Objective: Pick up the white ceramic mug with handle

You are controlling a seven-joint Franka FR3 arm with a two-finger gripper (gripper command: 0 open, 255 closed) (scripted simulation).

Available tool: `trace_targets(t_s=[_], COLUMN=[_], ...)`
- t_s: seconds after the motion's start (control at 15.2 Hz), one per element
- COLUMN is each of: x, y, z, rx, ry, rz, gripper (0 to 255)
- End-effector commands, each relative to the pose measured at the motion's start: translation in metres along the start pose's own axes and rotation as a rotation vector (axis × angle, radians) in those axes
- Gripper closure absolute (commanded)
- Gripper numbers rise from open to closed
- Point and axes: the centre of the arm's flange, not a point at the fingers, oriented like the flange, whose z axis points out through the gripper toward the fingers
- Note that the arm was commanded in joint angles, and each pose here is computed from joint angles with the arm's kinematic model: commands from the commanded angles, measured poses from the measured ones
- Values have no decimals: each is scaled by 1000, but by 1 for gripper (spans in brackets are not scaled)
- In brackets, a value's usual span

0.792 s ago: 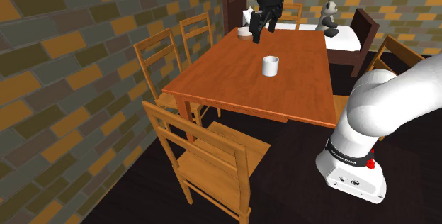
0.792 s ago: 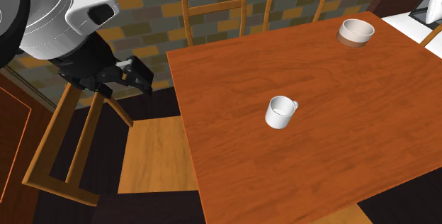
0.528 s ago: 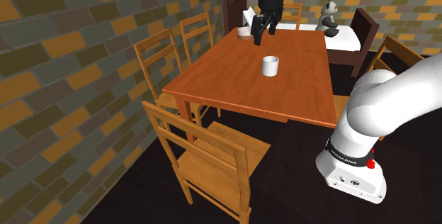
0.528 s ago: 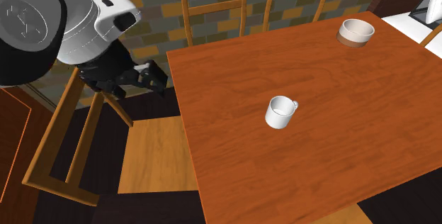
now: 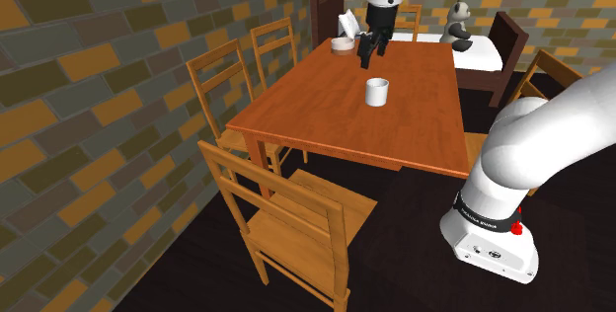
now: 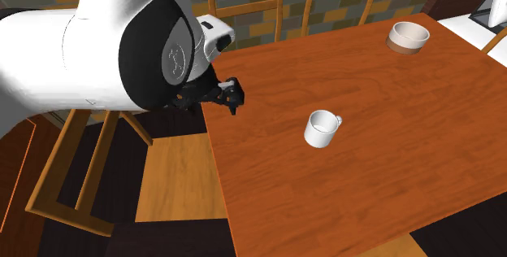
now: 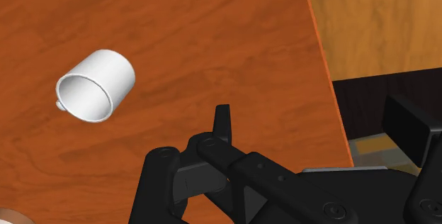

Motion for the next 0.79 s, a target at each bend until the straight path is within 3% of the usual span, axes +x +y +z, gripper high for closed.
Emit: trace_targets(t_s=[0.0, 0.73], x=[6, 42], y=[19, 128], z=[19, 116], rx=[7, 46], ry=[-1, -11], rz=[-10, -55], gripper=[0, 0])
